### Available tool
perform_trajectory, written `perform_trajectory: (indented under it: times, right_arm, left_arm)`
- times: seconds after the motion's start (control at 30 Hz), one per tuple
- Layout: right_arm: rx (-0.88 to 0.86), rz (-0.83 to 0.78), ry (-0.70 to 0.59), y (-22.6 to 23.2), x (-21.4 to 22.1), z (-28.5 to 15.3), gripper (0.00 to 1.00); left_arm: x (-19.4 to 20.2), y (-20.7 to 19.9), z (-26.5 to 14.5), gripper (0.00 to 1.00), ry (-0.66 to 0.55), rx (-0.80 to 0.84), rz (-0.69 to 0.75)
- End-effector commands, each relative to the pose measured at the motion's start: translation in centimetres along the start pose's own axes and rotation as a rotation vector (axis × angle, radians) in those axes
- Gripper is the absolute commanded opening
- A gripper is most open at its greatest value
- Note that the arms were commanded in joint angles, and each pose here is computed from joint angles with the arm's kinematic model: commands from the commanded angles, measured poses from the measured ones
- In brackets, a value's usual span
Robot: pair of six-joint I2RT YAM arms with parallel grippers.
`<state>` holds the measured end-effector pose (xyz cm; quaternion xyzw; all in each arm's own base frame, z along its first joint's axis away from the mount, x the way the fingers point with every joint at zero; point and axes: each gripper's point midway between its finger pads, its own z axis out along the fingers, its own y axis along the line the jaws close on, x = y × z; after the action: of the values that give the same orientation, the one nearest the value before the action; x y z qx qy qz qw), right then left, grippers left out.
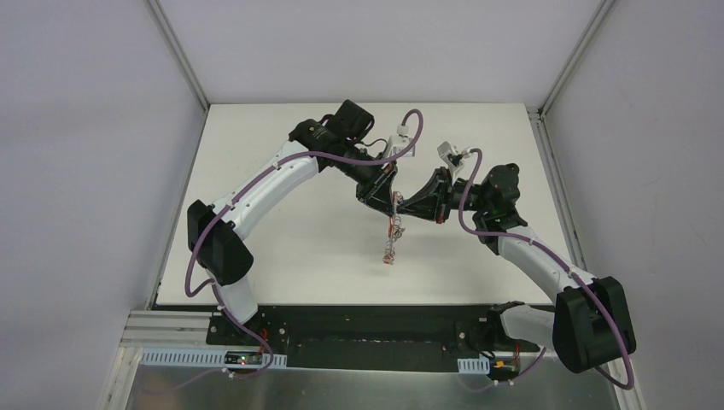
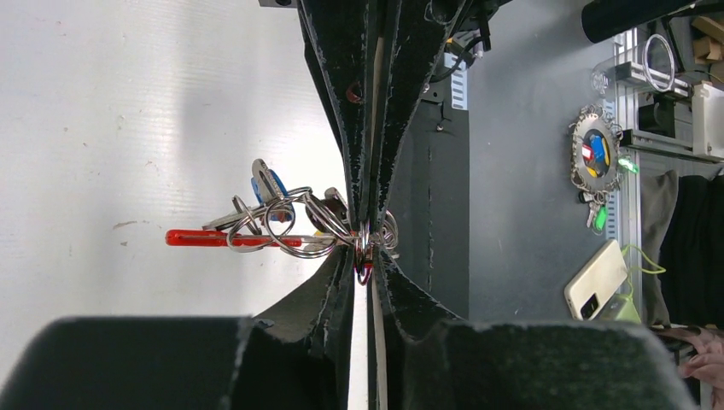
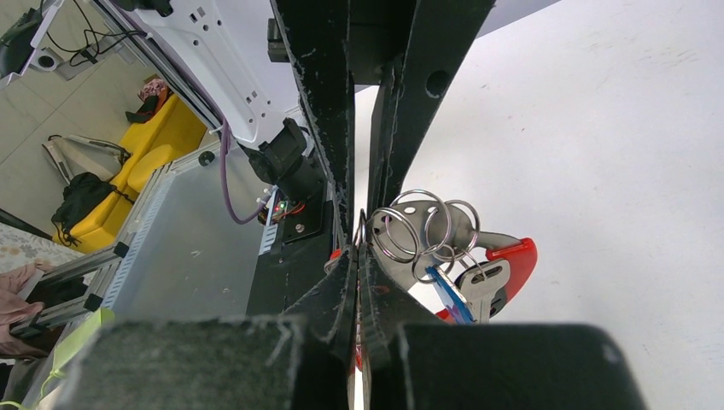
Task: Put the keys on the keyring
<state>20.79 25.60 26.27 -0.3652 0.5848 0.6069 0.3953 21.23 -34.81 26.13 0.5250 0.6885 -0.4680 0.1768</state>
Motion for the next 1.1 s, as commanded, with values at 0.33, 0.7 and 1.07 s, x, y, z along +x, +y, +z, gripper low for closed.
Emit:
perform_trajectory:
  times: [0.33,0.7,1.07]
  right_arm:
    - [-0.016,-0.092,-0.035,0.9,-1.9,-0.1,0.0]
    - [0.004,-0.132,-0.014,0.4,-1.4,-0.3,0.04]
    - [-0.005,-0.143,-0.011,0.7,-1.4,-0.3,0.25]
  left_arm:
    - [-1.7,-2.1,-0.7,0.0,-0.065,0.07,0.037]
    - [-0.7,-0.6,-2.5,0.0,0.062,-0.147,0.029]
    - [0.9,-0.6,-3.9,0.0,0.293,-0.317,0.051]
